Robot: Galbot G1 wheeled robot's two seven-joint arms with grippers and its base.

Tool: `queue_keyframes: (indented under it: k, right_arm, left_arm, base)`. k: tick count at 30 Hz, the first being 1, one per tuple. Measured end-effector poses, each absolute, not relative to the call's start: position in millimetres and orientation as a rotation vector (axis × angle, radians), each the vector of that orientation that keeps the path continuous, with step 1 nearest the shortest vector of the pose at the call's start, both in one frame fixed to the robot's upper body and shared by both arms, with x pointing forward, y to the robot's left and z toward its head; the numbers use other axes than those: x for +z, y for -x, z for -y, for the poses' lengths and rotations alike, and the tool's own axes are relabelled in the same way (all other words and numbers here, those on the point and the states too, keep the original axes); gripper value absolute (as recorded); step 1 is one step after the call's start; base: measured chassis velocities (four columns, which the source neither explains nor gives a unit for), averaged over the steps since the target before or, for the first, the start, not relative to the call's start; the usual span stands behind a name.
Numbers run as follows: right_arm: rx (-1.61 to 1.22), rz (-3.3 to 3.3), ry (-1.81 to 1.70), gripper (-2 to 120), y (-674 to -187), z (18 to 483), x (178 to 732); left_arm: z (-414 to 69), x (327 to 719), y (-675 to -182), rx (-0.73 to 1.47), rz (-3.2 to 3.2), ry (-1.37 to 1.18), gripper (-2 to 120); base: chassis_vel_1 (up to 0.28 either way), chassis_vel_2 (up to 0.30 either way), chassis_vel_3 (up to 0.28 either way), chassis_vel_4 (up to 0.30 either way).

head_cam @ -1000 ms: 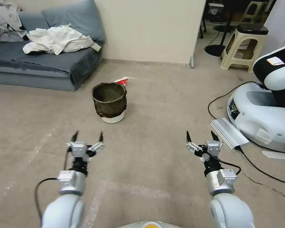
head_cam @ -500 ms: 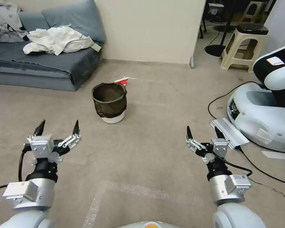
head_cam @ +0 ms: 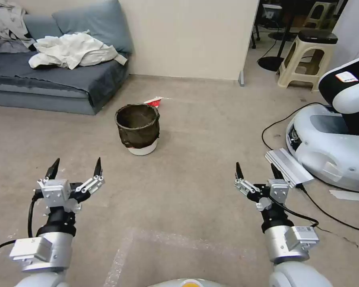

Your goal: Pick up the trash can from the floor.

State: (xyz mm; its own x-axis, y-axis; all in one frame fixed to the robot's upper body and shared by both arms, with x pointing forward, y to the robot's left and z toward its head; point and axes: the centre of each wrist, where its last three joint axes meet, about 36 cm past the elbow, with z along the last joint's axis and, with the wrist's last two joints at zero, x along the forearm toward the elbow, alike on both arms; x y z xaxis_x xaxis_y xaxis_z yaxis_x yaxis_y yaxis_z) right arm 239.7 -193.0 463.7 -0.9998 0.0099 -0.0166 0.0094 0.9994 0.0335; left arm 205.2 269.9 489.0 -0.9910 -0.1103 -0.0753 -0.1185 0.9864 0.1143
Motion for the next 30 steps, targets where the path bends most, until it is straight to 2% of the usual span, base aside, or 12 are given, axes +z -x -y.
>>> queue_keyframes:
  k: [30]
  right_arm:
    - [0.042,-3.119,-0.043,100,-244.4,193.4,454.0]
  left_arm:
    - [-272.5,478.9,-201.7,0.208,-3.067,0.219,100]
  base:
    - [0.0,0.0,0.0,0.0]
